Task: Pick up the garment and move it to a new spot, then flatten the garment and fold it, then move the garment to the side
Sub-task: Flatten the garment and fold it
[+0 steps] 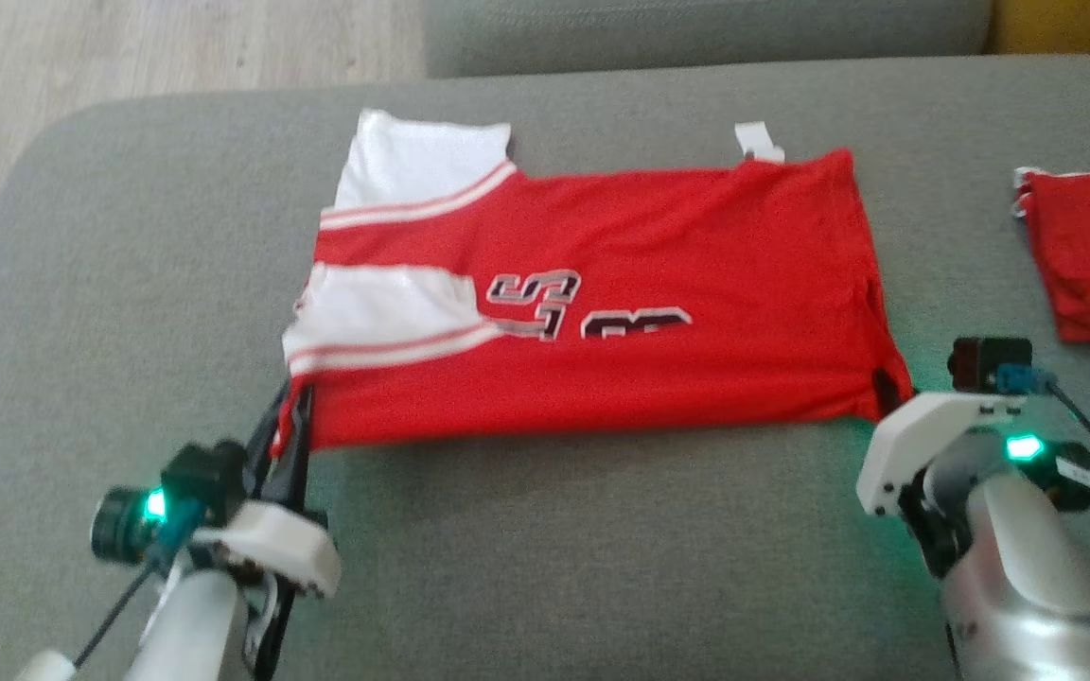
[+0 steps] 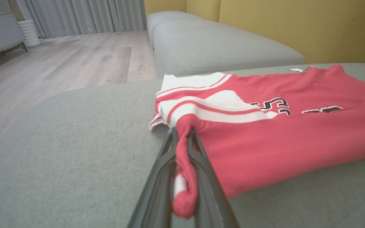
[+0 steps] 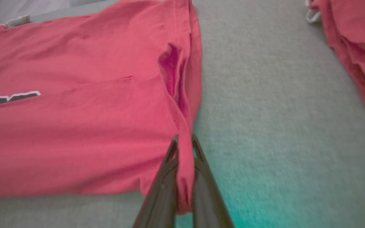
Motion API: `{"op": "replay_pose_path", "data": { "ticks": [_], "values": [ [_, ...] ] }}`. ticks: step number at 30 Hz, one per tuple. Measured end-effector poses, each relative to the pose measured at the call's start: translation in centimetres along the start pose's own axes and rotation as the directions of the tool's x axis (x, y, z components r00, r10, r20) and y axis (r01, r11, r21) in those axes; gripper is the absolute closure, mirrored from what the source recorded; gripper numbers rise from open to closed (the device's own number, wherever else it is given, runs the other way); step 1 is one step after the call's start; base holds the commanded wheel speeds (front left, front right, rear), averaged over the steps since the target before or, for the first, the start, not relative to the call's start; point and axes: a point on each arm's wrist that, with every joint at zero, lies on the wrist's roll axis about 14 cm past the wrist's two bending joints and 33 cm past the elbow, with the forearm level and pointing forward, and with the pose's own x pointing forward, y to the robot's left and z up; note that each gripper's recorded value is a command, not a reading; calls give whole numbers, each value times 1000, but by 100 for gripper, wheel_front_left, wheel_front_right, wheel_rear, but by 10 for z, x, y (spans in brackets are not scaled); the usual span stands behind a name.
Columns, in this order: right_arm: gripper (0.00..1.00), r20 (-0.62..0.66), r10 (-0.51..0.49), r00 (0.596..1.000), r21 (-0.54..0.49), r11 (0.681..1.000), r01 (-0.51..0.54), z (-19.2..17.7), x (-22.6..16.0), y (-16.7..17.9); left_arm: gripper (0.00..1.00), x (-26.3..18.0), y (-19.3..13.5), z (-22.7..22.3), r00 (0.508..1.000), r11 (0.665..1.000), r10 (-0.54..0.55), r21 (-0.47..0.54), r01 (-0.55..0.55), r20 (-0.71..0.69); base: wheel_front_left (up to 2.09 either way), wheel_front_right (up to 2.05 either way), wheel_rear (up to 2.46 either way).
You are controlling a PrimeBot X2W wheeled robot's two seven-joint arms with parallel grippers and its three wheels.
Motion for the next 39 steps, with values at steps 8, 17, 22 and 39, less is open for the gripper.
{"op": "replay_pose_path", "data": {
  "ticks": [8, 17, 22, 39],
  "values": [
    [100, -38, -20, 999, 45, 999, 21, -20, -31, -11, 100, -18, -14, -18, 997, 999, -43, -2, 43, -68, 0, 0, 0],
    [6, -9, -13, 1000, 86, 996, 14, -14, -41, -12, 100, -15, -15, -17, 995, 999, -46, -5, 46, -90, 0, 0, 0],
    [0, 124, -37, 992, 137, 990, 20, 10, -42, -21, 0, -13, -11, -21, 994, 1000, -22, -2, 21, -106, 0, 0, 0],
    [0, 564, -19, 826, 171, 981, -93, 82, -58, -3, 0, 26, -16, 117, 922, 999, -9, -44, 28, 388, 0, 0, 0]
  ]
}}
